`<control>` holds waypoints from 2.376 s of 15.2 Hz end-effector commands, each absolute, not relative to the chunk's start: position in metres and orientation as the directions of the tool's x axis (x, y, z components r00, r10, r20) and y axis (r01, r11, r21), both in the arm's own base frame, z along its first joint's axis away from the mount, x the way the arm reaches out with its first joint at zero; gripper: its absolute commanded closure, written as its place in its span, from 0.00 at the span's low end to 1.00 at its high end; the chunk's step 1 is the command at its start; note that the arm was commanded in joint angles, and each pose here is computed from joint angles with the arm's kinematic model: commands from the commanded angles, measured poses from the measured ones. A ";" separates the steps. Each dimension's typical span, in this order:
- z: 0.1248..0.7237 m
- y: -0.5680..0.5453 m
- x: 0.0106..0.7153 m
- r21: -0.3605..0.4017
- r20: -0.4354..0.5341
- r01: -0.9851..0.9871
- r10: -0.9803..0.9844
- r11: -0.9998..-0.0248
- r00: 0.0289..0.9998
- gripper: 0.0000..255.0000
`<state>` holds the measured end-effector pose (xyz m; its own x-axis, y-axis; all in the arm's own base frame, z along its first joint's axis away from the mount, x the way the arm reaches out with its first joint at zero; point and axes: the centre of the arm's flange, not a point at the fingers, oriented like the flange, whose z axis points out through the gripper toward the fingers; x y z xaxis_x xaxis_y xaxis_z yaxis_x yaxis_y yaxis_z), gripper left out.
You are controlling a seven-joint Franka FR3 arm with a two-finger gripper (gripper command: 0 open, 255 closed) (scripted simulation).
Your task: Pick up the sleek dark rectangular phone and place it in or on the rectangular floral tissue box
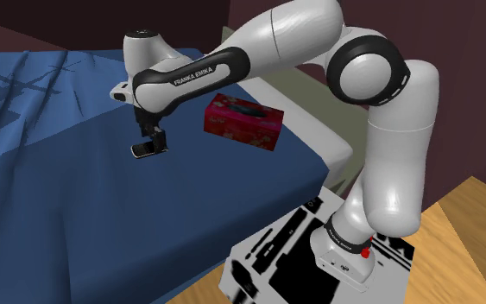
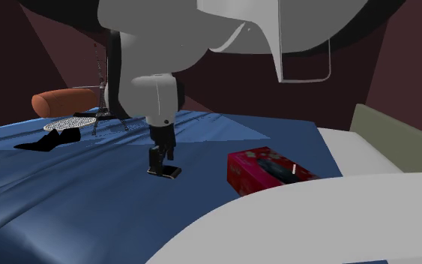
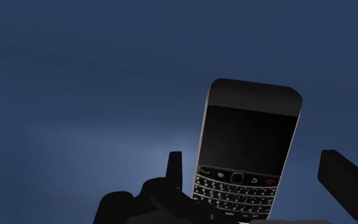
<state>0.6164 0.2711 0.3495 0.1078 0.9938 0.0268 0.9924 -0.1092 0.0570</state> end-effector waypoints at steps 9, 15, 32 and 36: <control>0.331 0.269 0.618 0.058 0.027 0.992 0.994 -0.109 0.107 0.00; 0.330 0.269 0.619 0.057 0.027 0.992 0.994 -0.109 0.107 1.00; 0.394 0.269 0.618 0.058 0.027 0.992 0.994 -0.109 0.107 1.00; 0.415 0.269 0.618 0.058 0.027 0.992 0.994 -0.109 0.107 1.00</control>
<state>0.6180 0.2692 0.4092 0.1072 0.9939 0.0269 0.9924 -0.1087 0.0576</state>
